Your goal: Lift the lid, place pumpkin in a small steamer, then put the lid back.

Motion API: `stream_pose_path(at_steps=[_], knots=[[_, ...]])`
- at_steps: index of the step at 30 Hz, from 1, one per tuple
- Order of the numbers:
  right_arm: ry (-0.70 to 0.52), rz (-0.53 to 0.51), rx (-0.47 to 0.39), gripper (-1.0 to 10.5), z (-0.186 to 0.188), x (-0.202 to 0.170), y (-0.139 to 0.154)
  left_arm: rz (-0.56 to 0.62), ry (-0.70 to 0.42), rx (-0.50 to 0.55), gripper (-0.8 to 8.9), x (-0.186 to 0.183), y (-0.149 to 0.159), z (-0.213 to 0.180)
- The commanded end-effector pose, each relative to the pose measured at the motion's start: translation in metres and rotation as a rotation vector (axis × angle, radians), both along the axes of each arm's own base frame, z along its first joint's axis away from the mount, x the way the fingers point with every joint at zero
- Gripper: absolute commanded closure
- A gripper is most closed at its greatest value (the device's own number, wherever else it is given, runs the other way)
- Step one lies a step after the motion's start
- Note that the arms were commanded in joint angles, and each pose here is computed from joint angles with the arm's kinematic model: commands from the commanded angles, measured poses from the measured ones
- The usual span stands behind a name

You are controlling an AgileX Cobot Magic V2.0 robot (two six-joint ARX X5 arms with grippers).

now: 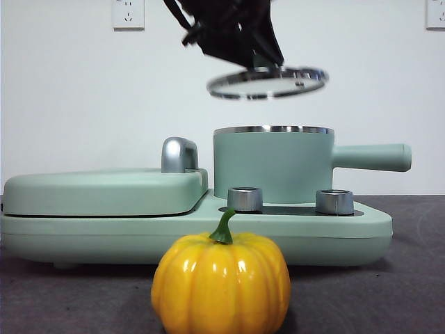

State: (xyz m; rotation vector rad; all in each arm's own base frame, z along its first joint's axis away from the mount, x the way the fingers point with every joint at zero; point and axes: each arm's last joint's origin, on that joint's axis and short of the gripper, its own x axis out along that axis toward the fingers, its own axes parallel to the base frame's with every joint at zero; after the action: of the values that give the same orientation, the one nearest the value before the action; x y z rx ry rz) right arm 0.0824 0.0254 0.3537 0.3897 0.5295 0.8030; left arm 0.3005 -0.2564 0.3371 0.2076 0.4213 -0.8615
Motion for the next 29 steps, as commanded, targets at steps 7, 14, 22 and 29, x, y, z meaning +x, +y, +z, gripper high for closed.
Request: stream_pose_path(at_steps=[7,14,22,29], knots=[[0.193,0.111,0.019,5.2,-0.003,0.025,0.024,0.076,-0.051,-0.018,7.62,0.007,0.036,0.03],[0.321,0.167,-0.139,5.2,-0.022,0.047,0.066,0.175,-0.063,-0.002,7.62,0.021,0.075,0.038],[0.398,0.199,-0.382,5.2,-0.047,0.059,0.131,0.301,-0.054,0.007,7.62,0.038,0.118,0.039],[0.412,0.249,-0.551,5.2,-0.062,0.065,0.187,0.385,-0.055,0.008,7.62,0.049,0.147,0.039]])
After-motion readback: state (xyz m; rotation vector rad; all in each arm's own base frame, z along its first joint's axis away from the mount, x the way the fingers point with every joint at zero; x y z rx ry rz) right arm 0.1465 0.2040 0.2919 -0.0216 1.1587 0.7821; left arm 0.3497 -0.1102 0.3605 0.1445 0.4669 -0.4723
